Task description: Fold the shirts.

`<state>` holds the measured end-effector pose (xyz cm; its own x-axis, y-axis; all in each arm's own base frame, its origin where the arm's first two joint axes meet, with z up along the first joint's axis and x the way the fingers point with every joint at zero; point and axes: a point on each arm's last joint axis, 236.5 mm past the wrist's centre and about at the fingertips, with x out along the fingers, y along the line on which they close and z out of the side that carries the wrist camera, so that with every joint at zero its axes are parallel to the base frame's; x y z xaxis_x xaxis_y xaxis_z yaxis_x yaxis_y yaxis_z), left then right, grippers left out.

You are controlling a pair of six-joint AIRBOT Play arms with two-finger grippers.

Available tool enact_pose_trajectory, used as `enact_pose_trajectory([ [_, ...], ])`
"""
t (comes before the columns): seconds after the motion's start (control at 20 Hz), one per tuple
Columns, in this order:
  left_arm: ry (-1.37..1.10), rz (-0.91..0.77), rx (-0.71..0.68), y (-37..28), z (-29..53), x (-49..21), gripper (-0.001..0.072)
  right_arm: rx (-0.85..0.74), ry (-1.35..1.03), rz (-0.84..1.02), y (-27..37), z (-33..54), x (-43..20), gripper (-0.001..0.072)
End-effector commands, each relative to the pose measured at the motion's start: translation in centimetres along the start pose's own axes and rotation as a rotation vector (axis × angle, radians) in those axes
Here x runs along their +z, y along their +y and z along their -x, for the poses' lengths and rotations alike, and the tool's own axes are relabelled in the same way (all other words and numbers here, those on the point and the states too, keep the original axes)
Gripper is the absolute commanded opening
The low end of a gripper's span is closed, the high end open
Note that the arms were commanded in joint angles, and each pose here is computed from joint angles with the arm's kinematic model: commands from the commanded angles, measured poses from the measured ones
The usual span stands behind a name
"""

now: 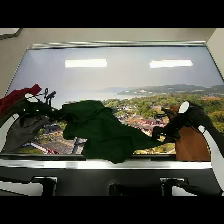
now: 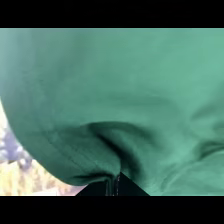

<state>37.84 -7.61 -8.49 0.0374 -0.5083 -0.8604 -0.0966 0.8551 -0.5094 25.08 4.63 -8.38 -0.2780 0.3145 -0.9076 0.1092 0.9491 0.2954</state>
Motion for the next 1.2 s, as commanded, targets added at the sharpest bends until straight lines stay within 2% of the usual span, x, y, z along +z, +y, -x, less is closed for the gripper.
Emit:
enact_pose_trajectory([
  [0.0, -0.035, -0.032, -0.022, -1.4, 1.4, 0.3, 0.003, 0.032, -0.037, -0.04, -0.4, -1.3, 1.6, 0.0691],
  [0.15, -0.06, -0.047, -0.025, -2.1, 2.3, 0.4, 0.003, 0.045, -0.001, -0.051, 0.2, -2.4, 1.5, 0.0689],
  [0.25, -0.07, -0.052, -0.025, -2.3, 2.7, 0.5, 0.003, 0.028, 0.036, -0.004, 1.5, -3.4, 1.0, 0.0658],
  [0.3, -0.075, -0.055, -0.025, -2.4, 2.9, 0.5, 0.003, 0.015, 0.042, 0.027, 2.3, -3.9, 0.9, 0.0576],
  [0.4, -0.087, -0.063, -0.025, -2.7, 3.4, 0.6, 0.003, -0.009, 0.044, 0.073, 3.6, -4.5, 0.8, 0.0362],
  [0.5, -0.102, -0.071, -0.024, -3.0, 3.9, 0.6, 0.003, -0.026, 0.039, 0.055, 4.1, -4.8, 0.8, 0.0037],
  [0.65, -0.156, -0.112, -0.026, -4.4, 6.3, 1.2, 0.0029, -0.025, 0.02, 0.075, 4.7, -3.0, 0.7, 0.0032],
  [0.75, -0.297, -0.198, -0.022, -7.5, 11.4, 3.2, 0.0028, -0.041, -0.133, 0.135, 6.0, 1.7, 2.6, 0.0032],
  [0.85, -0.542, -0.313, -0.02, -12.8, 20.7, 5.2, 0.0029, -0.101, -0.439, 0.223, 7.8, 11.2, 5.5, 0.0032],
  [0.95, -0.881, -0.443, -0.031, -19.9, 33.4, 4.6, 0.0029, -0.213, -0.868, 0.251, 9.0, 25.7, 5.9, 0.0033],
  [1.05, -1.241, -0.548, -0.025, -25.9, 46.3, -0.1, 0.0029, -0.284, -1.332, 0.238, 10.2, 41.1, 0.7, 0.0034],
  [1.15, -1.517, -0.581, -0.04, -29.3, 55.3, -6.6, 0.0029, -0.234, -1.67, 0.19, 11.3, 50.9, -7.4, 0.0034],
])
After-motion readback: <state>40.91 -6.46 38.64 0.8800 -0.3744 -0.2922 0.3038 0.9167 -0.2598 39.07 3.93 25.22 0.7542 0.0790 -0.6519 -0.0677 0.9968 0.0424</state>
